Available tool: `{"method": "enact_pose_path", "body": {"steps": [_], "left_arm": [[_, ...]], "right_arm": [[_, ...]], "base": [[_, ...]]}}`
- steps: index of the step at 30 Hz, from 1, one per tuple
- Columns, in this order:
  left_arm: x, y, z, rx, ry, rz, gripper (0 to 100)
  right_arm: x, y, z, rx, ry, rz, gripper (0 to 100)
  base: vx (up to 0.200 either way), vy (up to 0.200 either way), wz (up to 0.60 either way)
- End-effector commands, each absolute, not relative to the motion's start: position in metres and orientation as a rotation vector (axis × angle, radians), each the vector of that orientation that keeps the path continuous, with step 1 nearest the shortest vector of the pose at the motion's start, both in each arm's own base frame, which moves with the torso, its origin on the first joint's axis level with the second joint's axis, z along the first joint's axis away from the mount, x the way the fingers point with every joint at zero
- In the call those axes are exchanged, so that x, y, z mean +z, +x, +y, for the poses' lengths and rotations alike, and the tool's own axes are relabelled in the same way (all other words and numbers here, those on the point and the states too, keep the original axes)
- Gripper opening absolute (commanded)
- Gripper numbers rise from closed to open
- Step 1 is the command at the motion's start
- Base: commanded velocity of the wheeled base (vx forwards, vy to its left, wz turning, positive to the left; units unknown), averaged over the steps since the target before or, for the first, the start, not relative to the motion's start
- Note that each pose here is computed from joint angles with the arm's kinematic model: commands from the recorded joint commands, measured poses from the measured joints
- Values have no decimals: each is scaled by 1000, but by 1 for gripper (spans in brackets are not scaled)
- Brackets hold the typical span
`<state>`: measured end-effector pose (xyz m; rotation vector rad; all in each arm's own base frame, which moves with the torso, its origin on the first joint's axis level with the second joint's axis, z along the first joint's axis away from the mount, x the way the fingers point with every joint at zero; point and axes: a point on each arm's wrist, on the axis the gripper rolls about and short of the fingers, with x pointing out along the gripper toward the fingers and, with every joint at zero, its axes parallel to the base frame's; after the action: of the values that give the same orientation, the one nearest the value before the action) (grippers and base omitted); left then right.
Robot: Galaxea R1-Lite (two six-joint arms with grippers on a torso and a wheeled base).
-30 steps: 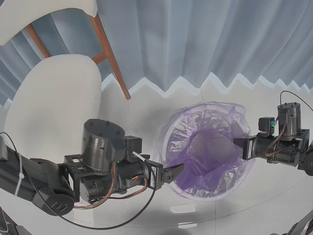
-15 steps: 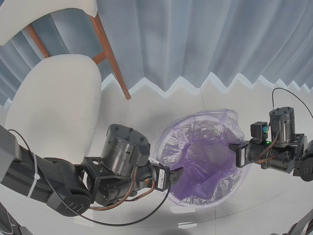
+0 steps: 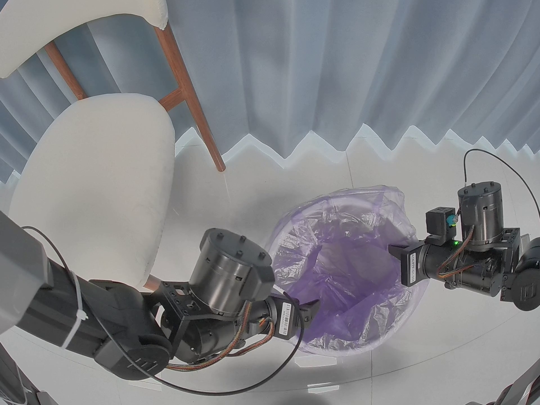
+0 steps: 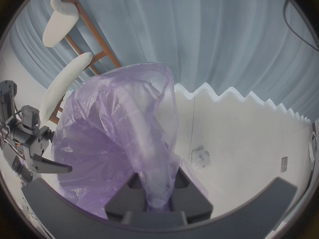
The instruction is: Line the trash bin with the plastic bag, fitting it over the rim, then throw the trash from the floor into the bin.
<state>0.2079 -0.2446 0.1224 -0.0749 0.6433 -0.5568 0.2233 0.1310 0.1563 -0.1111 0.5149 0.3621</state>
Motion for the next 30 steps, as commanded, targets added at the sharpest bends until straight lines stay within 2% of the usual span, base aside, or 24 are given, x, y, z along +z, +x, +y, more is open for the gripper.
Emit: {"method": "enact_pose_path", "body": {"steps": [1, 15, 16, 30], "left_arm": [[117, 209, -247, -543, -68, 661, 0], [115, 209, -249, -524, -56, 684, 0], [115, 208, -249, -526, -56, 684, 0], [116, 211, -245, -496, -58, 677, 0]], "right_arm": [[156, 223, 132, 366, -112, 515, 0], [156, 220, 135, 378, -105, 521, 0], [156, 220, 135, 378, -105, 521, 100], [163, 197, 117, 366, -64, 494, 100]], "base": [[0, 0, 0], [0, 0, 0], [0, 0, 0], [0, 0, 0]]}}
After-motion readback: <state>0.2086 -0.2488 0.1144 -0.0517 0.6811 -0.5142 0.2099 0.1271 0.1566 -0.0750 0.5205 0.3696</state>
